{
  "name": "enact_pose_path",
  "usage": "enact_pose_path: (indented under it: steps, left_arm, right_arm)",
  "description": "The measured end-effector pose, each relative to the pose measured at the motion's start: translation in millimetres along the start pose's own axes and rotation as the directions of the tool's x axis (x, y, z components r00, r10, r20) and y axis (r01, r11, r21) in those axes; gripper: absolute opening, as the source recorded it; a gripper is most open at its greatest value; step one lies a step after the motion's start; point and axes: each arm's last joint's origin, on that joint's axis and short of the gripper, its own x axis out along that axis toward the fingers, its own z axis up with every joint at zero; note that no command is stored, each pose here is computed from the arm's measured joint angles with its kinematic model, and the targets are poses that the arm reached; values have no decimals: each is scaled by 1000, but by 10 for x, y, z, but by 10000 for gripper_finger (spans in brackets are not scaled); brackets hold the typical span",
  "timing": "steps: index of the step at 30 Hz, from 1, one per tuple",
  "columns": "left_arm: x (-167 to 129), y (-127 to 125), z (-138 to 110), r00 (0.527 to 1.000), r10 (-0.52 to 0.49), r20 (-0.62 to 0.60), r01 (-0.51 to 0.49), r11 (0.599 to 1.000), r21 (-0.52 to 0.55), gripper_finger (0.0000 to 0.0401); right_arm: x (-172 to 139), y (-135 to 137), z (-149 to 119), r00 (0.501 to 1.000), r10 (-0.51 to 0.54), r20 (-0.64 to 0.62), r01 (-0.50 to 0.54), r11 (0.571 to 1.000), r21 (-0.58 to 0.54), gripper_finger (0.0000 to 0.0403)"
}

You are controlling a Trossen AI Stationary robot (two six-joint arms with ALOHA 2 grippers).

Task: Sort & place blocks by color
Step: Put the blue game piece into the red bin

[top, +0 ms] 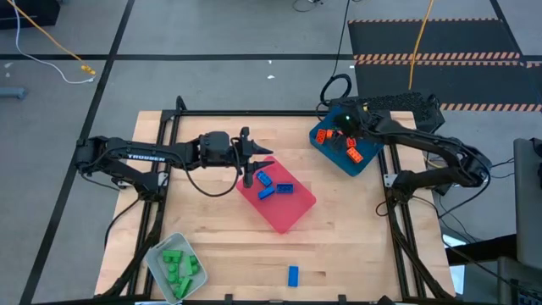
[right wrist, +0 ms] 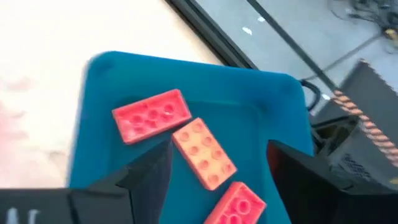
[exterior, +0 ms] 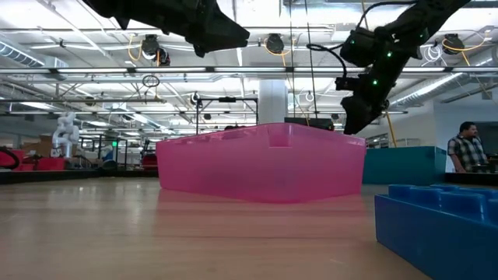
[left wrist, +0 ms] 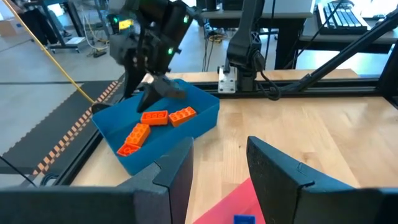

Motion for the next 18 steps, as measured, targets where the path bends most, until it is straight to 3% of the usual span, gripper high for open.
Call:
enact_pose_path:
  steps: [5,11,14,18]
  left_arm:
    - [0,-1,-22,1000,0,-23,0,1000,3,152]
    - [0,-2,-29,1000,0,-30,0,1000,3,152]
    - [0,-1,-30,1000,0,-30,0,1000,2,152]
    - [0,-1,-29,1000,0,-30,0,1000,2,152]
  right_arm:
    - [-204,127,14,985,161,65,-158,987,-41,256]
    - [-639,401,-2,935,299,189,-272,949,-160,242]
    - [-843,572,-44,870,442,219,-401,892,-208,240]
    - [-1074,847,-110,747,630,215,-571,772,-278,240]
